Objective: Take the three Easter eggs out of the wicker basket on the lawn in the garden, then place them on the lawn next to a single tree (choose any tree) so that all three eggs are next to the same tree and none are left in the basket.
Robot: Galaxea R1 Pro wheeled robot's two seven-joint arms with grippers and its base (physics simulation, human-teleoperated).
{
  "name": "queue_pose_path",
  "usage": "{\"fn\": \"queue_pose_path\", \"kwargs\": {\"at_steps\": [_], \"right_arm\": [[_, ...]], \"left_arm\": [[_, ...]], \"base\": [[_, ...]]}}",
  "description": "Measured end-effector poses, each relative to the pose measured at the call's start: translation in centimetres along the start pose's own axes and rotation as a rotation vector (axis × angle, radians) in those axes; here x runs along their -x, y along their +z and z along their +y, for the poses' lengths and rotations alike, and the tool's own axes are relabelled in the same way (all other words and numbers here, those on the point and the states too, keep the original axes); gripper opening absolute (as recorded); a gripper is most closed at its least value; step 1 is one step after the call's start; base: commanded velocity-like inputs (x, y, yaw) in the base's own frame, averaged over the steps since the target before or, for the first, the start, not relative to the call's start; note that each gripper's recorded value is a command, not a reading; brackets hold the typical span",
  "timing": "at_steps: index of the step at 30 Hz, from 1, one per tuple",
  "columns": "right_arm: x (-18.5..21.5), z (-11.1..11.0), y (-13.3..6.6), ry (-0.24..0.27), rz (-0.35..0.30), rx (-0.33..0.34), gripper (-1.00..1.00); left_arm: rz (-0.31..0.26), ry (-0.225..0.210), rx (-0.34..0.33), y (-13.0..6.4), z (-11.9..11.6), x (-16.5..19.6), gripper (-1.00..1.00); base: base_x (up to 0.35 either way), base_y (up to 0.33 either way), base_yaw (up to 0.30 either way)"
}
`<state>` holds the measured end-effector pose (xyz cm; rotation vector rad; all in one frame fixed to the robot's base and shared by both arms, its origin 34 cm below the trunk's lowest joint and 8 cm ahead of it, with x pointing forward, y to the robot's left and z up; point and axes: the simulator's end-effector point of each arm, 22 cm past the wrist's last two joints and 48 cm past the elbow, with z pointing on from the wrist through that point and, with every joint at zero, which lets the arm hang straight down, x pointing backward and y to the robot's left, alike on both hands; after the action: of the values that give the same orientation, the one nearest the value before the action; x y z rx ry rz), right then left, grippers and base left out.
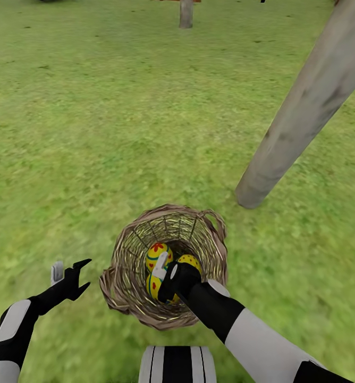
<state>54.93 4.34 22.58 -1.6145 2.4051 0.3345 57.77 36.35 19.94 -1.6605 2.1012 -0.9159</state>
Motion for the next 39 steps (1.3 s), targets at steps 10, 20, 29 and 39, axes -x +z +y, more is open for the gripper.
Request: {"fn": "queue_pose_path", "kwargs": {"at_steps": [10,20,29,39], "right_arm": [[-0.1,0.0,-0.1,0.001,0.002,0.0,-1.0],[0.6,-0.6,-1.7,-0.005,-0.003,-0.026,-1.0],[1.6,-1.4,-3.5,-0.016,-0.02,-0.06,-1.0],[8.5,-3.2,-14.0,0.018,-0.187,-0.137,-1.0]], "left_arm": [[-0.001,0.0,-0.004,-0.1,-0.2,0.0,1.0],[-0.007,0.012,-0.041,-1.0,-2.4,0.1,1.0],[-0.011,0.021,-0.077,-1.9,-4.5,0.1,1.0],[-0.012,0.036,-0.114,-2.9,-6.7,-0.1,1.0]], "base": [[0.0,0.0,0.0],[0.0,0.0,0.0],[0.0,0.0,0.0],[0.0,0.0,0.0]]}}
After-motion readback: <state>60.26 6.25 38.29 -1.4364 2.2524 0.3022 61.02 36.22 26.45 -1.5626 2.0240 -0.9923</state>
